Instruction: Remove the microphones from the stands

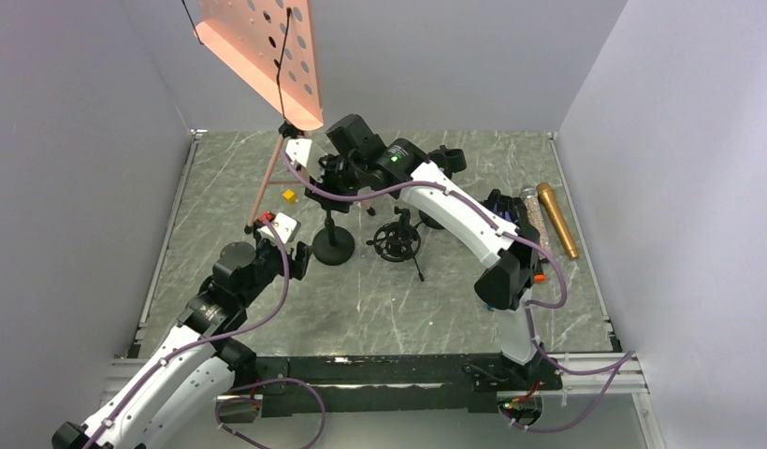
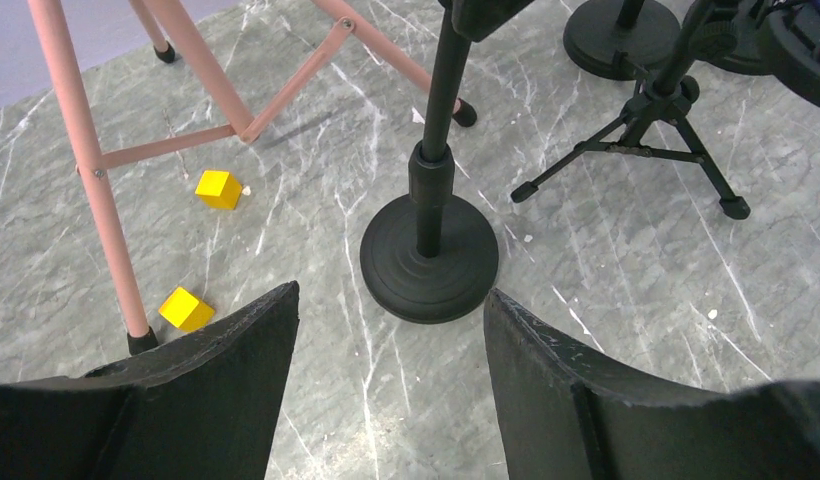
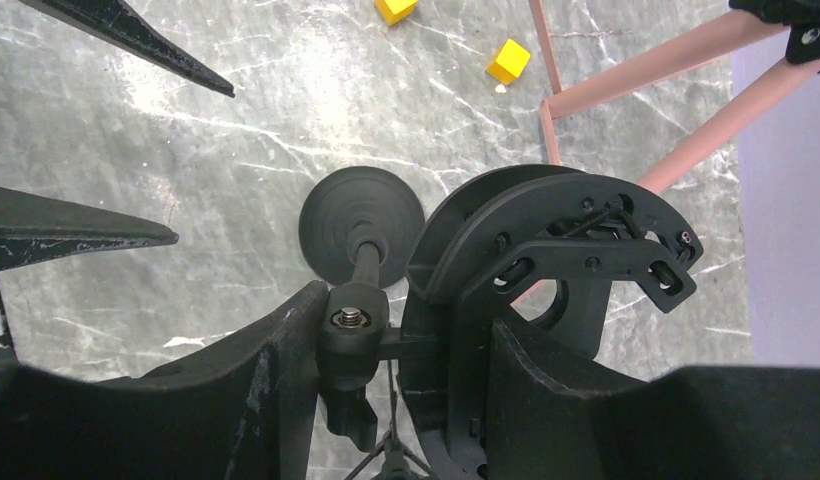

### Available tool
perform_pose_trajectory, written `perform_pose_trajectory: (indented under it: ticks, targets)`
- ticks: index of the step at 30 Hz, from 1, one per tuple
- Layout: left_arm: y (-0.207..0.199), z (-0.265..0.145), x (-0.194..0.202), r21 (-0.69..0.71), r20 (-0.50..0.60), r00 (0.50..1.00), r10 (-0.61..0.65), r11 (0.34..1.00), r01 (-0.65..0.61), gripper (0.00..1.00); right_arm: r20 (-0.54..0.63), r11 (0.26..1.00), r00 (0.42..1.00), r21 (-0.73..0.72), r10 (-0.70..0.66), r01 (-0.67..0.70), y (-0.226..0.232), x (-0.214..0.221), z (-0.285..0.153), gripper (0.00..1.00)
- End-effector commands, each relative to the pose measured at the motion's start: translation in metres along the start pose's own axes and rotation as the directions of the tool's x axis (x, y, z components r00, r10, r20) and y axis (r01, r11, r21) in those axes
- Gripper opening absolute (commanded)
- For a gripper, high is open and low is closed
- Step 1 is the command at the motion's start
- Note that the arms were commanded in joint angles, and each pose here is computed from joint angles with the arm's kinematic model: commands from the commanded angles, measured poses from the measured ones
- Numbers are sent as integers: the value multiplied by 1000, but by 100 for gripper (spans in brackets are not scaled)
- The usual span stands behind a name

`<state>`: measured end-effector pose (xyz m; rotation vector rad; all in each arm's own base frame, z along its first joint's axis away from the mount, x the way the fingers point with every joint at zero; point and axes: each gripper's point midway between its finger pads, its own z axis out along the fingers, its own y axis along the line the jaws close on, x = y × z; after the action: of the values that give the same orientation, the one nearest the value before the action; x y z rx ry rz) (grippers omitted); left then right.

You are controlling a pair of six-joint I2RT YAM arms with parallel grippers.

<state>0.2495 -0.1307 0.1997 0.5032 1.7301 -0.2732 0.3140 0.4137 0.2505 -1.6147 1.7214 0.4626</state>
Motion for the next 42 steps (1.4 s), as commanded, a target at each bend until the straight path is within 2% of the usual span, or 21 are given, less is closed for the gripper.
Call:
perform_pose_trajectory:
  ticks: [1, 4, 9, 12, 16, 20, 22, 24, 25, 30, 31, 36, 38, 40, 42]
  targets:
    - [5, -3, 5, -27, -7, 999, -34, 999, 34, 71, -377, 977, 926, -200, -5, -76, 51, 113, 62, 4]
    - [5, -5, 10, -32, -22, 999, -34, 999, 34, 71, -403, 961, 915, -257, -7, -106, 61, 121, 70, 0]
    - [2, -9, 17, -13, -38, 999, -33, 999, 32, 71, -413, 919, 911, -360, -4, -159, 74, 127, 79, 0]
    - [0, -9, 20, 1, -41, 999, -32, 999, 32, 71, -447, 892, 893, -422, -52, -160, 78, 135, 76, 1]
    - [-2, -8, 22, 10, -39, 998, -41, 999, 42, 71, -476, 873, 873, -465, -105, -148, 83, 149, 72, 0]
    - [-3, -7, 21, 13, -35, 998, -54, 998, 55, 70, -490, 875, 867, -454, -86, -170, 87, 156, 74, 2]
    - [-2, -7, 20, 12, -35, 998, -55, 998, 55, 71, -489, 883, 869, -437, -71, -173, 86, 155, 75, 18]
    - [-2, -7, 19, 12, -34, 998, -53, 999, 53, 71, -463, 900, 884, -409, -60, -153, 81, 148, 74, 44]
    - [-2, -7, 18, 13, -33, 998, -52, 999, 52, 71, -445, 911, 894, -389, -56, -136, 77, 142, 72, 62]
    - [-2, -6, 14, 13, -34, 998, -50, 999, 51, 73, -337, 957, 940, -286, -58, -44, 51, 105, 56, 97]
    - [-2, -6, 14, 13, -34, 998, -50, 999, 50, 73, -321, 963, 945, -268, -59, -31, 47, 99, 52, 99]
    - [1, -2, 10, 4, -27, 999, -45, 999, 45, 77, -219, 980, 975, -198, -30, -15, 30, 70, 27, 100]
    - [4, 0, 7, -10, -20, 999, -38, 999, 38, 84, -182, 984, 983, -175, -16, -17, 25, 62, 15, 100]
    - [7, 1, 3, -21, -13, 1000, -23, 1000, 22, 98, -152, 989, 988, -146, -2, -20, 20, 57, 4, 100]
    - [10, 3, -2, -33, -5, 1000, -1, 999, 1, 99, -123, 994, 992, -110, 14, -27, 14, 55, -6, 100]
